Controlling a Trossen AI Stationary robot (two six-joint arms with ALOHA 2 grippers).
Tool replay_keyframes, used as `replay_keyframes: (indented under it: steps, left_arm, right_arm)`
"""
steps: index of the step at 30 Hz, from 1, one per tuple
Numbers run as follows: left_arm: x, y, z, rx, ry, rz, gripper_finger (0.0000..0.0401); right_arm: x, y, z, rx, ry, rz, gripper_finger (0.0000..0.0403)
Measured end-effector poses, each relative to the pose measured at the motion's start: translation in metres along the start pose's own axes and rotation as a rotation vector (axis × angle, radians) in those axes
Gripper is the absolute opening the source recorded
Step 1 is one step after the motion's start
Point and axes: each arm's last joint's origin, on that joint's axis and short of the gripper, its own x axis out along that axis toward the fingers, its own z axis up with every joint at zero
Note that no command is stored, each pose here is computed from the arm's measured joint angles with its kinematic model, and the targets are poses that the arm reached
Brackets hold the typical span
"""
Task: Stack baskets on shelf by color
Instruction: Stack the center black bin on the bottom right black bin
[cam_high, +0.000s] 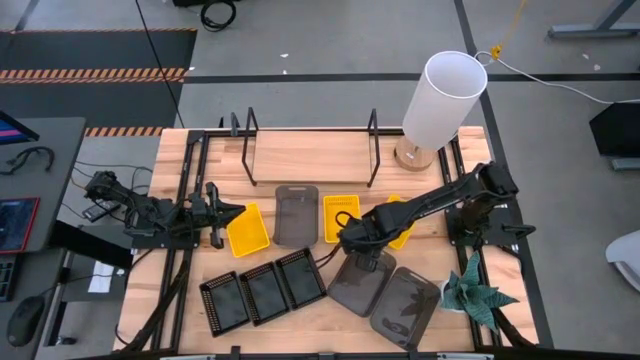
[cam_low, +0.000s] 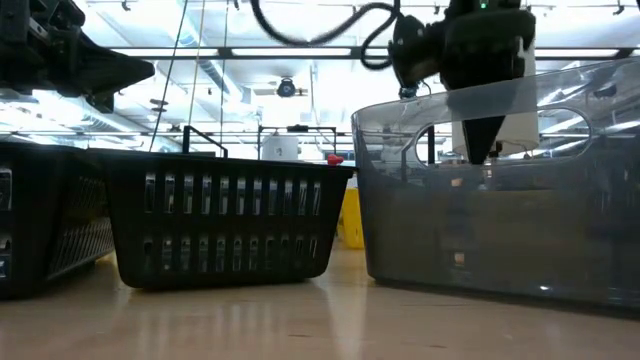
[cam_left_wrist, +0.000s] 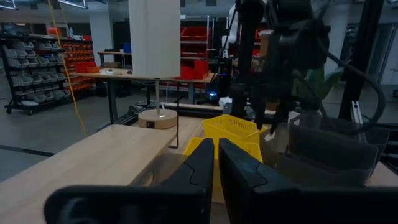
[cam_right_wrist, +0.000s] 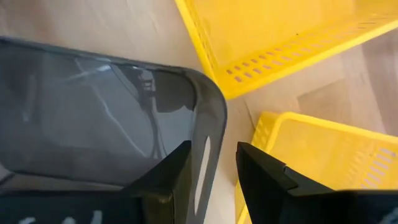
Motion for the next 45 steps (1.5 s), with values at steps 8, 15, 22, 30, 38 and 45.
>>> replay_keyframes:
  steps: [8, 15, 22, 30, 38, 45]
  left_arm:
    - [0.0, 0.0, 0.0, 0.0, 0.0, 0.0, 0.0037]
    - [0.0, 0.0, 0.0, 0.0, 0.0, 0.0, 0.0028]
    - [0.0, 0.0, 0.0, 0.0, 0.0, 0.0, 0.0036]
    - [0.0, 0.0, 0.0, 0.0, 0.0, 0.0, 0.0033]
    - [0.0, 0.0, 0.0, 0.0, 0.0, 0.0, 0.0031]
    - [0.0, 0.0, 0.0, 0.0, 0.0, 0.0, 0.0038]
  right_arm:
    - [0.028, 0.003, 0.007, -0.034, 0.08, -0.032, 0.013]
    - [0.043, 0.001, 0.012, -0.038, 0.144, -0.024, 0.0094]
    - [0.041, -0.003, 0.015, 0.004, 0.146, 0.0, 0.001]
    - [0.039, -0.004, 0.015, 0.003, 0.148, 0.002, 0.0006]
    - [0.004, -0.013, 0.012, 0.038, 0.109, 0.047, 0.0004]
    - [-0.049, -0.022, 0.002, 0.079, -0.001, 0.14, 0.0004]
